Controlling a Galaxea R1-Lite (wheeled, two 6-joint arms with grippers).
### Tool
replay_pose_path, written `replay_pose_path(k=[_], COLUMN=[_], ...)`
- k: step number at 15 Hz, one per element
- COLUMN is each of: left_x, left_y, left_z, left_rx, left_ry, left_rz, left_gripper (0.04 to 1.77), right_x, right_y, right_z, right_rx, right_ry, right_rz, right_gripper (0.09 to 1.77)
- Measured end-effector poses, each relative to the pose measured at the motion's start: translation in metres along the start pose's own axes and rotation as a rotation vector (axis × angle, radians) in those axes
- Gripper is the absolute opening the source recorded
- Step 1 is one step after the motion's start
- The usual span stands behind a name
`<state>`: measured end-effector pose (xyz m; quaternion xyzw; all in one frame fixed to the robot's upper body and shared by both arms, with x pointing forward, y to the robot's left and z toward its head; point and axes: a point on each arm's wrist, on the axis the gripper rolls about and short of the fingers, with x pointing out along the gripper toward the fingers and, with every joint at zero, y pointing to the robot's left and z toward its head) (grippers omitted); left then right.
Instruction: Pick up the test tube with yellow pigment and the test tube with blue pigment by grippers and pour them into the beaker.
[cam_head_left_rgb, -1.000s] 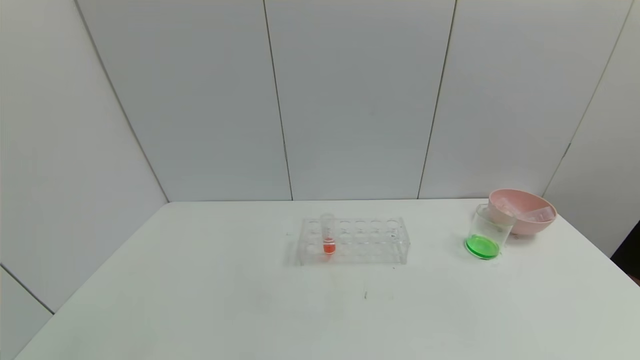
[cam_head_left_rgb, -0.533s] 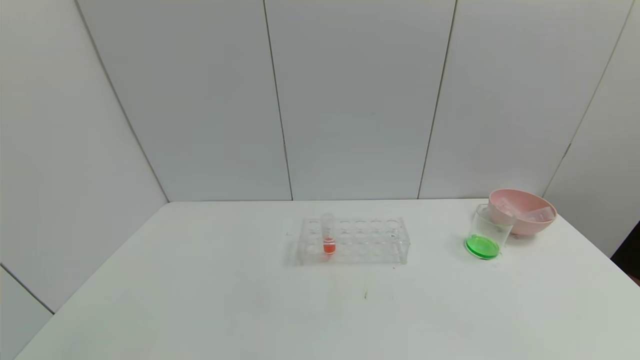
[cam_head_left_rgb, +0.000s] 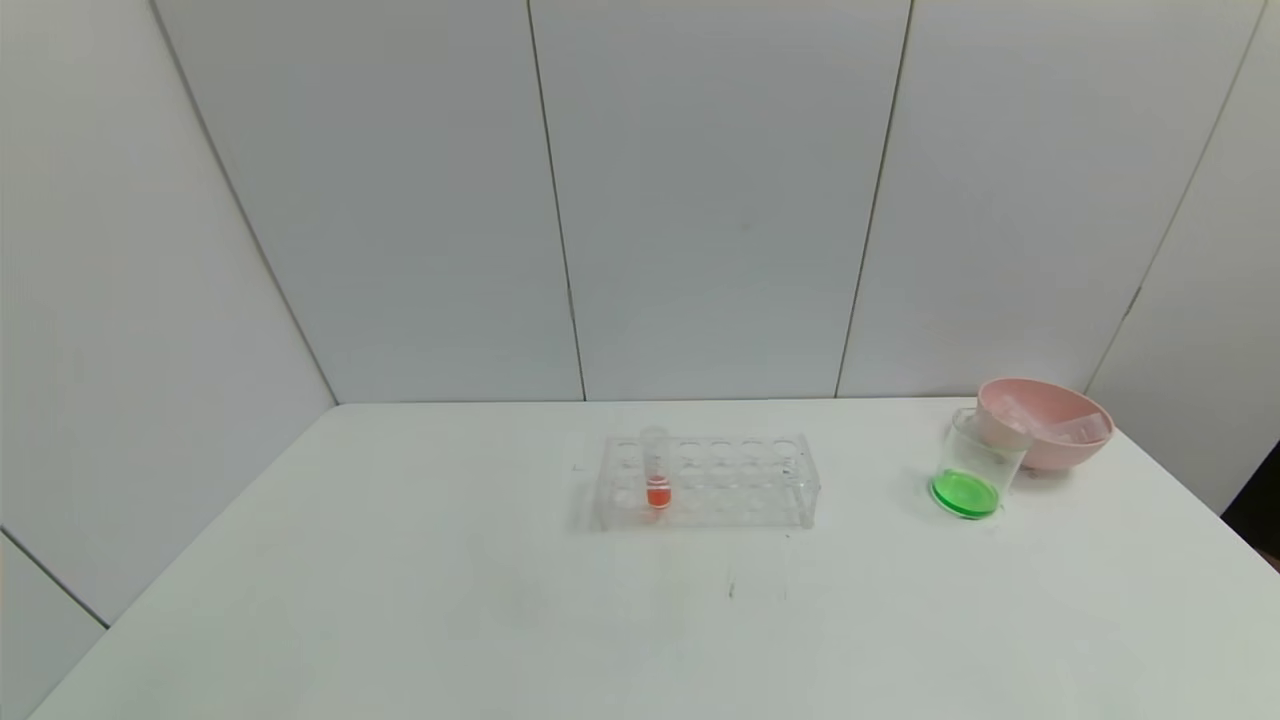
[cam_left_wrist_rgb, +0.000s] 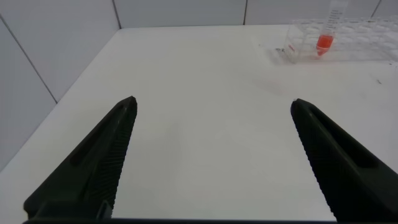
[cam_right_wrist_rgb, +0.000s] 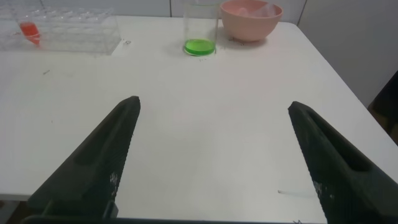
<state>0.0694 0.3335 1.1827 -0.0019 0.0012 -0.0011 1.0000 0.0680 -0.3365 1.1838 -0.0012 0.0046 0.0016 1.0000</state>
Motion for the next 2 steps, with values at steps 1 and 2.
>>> replay_pose_path(k=[1,2], left_x=[0.0000,0.0000], left_y=[0.0000,0.0000], left_z=[0.0000,0.0000], left_rx=[0.000,0.000], left_ry=[0.000,0.000], left_rz=[0.000,0.000], left_gripper=[1.76,1.76], right_x=[0.0001,0.0002], right_y=[0.0000,0.0000], right_z=[-0.0001,-0.0003], right_rx=[-0.002,-0.001], right_ry=[-0.001,0.000], right_rz=[0.000,-0.001], right_gripper=[1.71,1.71])
